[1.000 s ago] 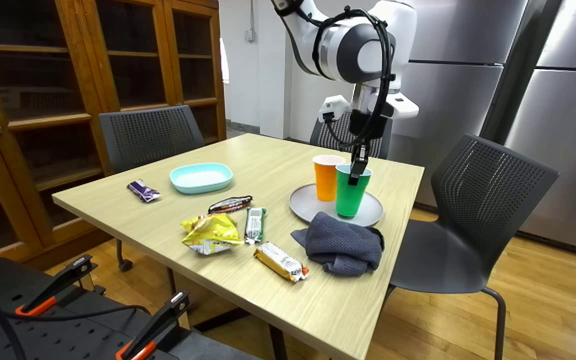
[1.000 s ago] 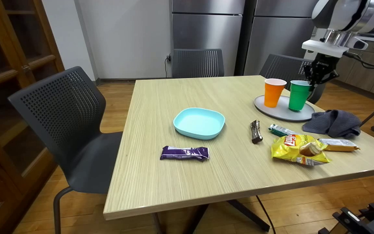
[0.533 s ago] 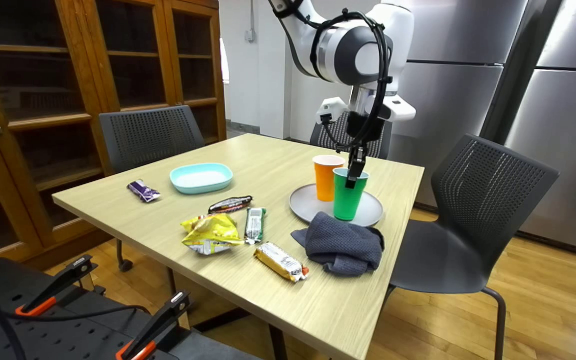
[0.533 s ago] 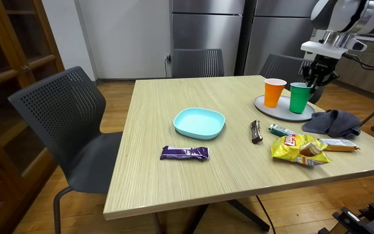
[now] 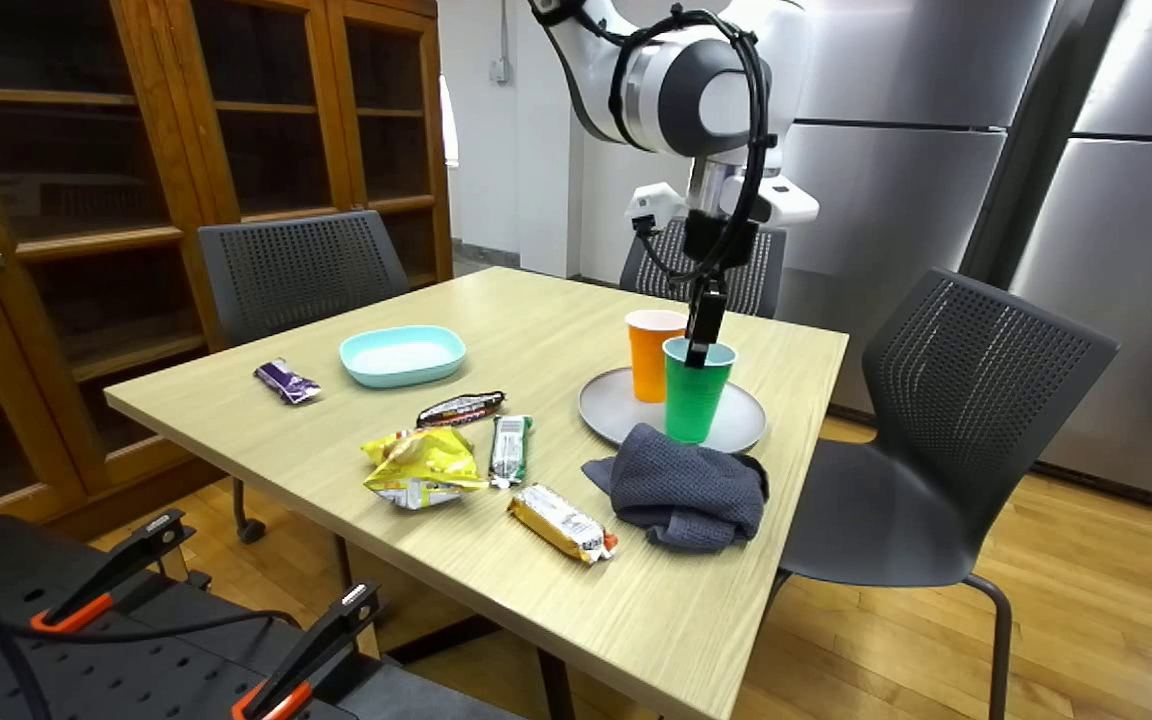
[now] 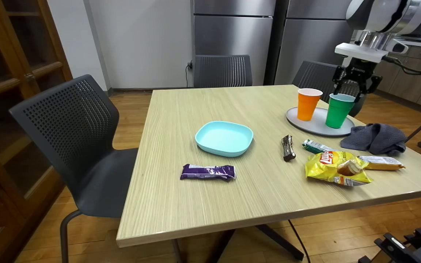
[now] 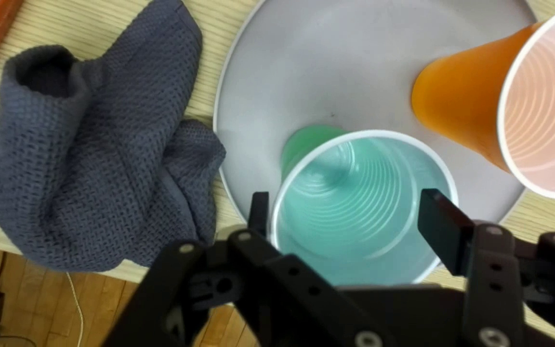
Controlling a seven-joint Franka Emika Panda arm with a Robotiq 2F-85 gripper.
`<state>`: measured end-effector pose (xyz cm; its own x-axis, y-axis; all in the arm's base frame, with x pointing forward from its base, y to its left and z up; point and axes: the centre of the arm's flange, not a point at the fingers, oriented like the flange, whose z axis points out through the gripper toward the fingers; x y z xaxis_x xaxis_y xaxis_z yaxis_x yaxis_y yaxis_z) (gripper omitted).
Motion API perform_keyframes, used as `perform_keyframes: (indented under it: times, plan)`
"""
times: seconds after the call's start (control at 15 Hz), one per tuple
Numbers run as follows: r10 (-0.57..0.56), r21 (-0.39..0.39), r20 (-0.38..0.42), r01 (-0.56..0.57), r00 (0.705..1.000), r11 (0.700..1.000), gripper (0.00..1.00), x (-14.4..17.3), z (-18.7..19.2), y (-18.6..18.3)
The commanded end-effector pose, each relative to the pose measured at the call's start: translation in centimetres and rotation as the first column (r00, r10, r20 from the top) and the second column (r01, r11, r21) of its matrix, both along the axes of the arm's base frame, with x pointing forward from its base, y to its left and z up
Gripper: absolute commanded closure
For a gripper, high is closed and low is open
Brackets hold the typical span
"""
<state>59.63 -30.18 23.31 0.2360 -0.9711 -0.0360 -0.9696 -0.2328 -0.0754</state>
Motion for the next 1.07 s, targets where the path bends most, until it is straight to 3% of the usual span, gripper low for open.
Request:
perform_keyframes:
  times: [0.0, 0.47, 0.8, 1.0]
  plan:
    - [0.069, -0.036, 0.003, -0.069, 0.998, 0.997, 0.0, -0.9, 3.6, 1.5]
    - [0.245, -0.059, 0.016, -0.244, 0.969, 0.968, 0.0, -0.5, 6.4, 4.3]
    - [0.389, -0.043, 0.008, -0.388, 0.921, 0.92, 0.0, -0.1, 6.1, 7.8]
    - [0.485, -0.021, -0.002, -0.485, 0.875, 0.874, 0.0, 0.1, 5.1, 11.0]
